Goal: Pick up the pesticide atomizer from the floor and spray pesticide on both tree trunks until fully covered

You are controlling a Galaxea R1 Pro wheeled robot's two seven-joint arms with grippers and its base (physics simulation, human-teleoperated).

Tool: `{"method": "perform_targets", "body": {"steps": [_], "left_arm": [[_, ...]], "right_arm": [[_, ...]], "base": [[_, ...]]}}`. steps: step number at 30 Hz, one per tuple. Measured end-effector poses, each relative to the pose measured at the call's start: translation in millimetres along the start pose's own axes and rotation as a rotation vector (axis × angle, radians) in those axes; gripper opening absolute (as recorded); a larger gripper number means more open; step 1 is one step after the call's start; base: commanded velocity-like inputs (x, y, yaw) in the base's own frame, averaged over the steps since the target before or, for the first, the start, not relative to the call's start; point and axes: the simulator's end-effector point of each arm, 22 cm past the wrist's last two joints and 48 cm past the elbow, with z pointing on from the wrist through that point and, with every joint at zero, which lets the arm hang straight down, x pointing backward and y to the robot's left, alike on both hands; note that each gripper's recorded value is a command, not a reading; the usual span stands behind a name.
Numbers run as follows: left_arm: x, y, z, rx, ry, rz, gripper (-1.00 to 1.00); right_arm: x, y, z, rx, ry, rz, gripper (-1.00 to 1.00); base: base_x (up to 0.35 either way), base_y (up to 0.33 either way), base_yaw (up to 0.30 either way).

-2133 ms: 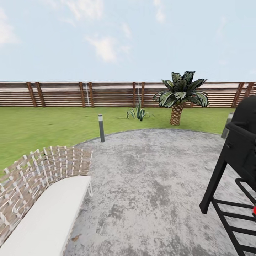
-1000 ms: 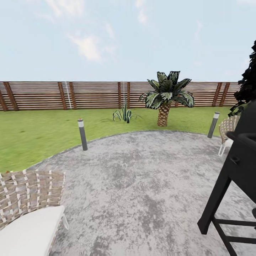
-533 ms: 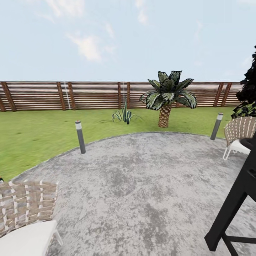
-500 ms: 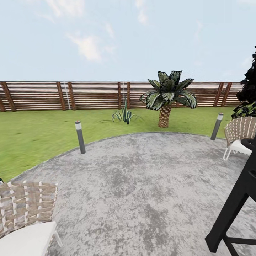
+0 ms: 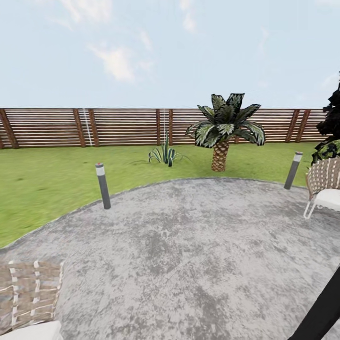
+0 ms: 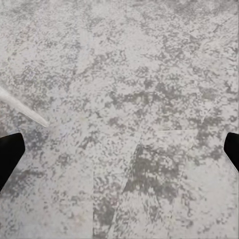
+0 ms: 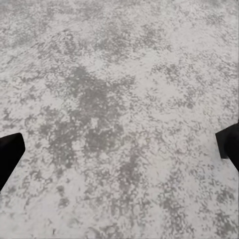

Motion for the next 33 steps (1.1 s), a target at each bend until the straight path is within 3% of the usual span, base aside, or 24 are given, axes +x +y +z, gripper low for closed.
{"method": "perform_targets", "body": {"steps": [33], "left_arm": [[-0.1,1.1,0.0,-0.001,0.000,0.001,1.00]], "right_arm": [[-0.3,0.8,0.1,-0.004,-0.001,0.000,1.00]], "base": [[0.338,0.000,0.000]]}}
